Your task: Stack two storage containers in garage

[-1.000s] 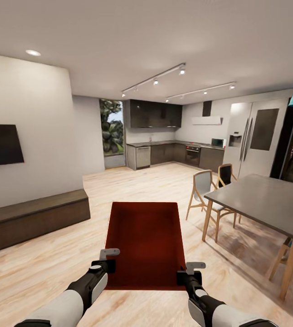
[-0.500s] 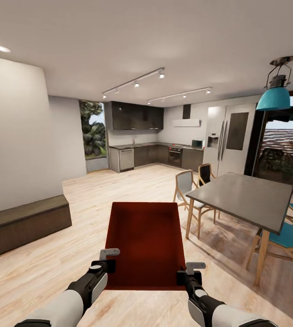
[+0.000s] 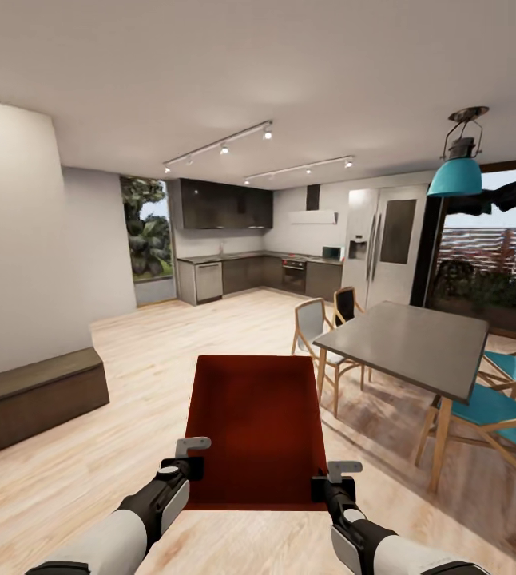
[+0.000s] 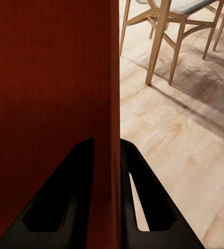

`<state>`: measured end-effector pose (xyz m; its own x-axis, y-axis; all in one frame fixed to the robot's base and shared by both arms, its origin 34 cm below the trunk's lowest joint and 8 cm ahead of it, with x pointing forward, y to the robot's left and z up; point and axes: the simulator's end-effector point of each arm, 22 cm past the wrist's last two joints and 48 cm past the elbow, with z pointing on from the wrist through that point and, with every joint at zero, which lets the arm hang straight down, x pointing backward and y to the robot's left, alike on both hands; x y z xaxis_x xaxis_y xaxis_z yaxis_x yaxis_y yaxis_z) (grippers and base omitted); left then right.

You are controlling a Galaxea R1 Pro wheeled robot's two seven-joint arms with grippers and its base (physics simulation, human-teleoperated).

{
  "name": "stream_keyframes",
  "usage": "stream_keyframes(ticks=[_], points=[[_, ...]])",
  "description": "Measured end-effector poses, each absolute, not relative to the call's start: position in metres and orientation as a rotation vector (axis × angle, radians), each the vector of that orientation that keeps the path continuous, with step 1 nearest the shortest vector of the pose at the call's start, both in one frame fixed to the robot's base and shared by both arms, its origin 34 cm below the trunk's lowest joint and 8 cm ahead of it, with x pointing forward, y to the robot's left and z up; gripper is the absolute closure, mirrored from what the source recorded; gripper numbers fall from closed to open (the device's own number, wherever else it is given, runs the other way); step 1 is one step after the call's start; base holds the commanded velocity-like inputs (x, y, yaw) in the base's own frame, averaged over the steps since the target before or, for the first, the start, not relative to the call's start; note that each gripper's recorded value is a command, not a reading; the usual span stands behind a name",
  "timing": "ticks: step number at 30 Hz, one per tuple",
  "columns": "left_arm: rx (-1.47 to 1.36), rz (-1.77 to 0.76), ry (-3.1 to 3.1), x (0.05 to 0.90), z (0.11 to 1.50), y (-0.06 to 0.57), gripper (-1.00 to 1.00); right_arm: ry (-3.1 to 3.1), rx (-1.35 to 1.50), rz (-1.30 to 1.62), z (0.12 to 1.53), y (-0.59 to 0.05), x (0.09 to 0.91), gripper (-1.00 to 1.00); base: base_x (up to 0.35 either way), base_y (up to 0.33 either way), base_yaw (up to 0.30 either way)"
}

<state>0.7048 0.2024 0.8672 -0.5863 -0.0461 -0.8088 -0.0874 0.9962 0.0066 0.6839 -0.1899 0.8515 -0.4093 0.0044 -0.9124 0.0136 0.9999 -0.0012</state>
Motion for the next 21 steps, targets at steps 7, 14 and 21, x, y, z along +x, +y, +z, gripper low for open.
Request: stream_keyframes(ticks=[7,14,21], points=[[-0.095,0.056,2.201,0.7045,0.8655,0.2025,1.0,1.996,0.011,-0.011,0.8501,-0.19,0.6839,1.0,0.0,0.0,-0.264],[-0.094,0.057,2.204,0.7043,0.864,0.2026,1.0,1.999,0.011,-0.012,0.8485,-0.1899,0.6836,1.0,0.0,0.0,-0.265],[-0.097,0.055,2.209,0.7035,0.8613,0.2031,1.0,2.003,0.012,-0.012,0.8463,-0.1893,0.6827,1.0,0.0,0.0,-0.264]])
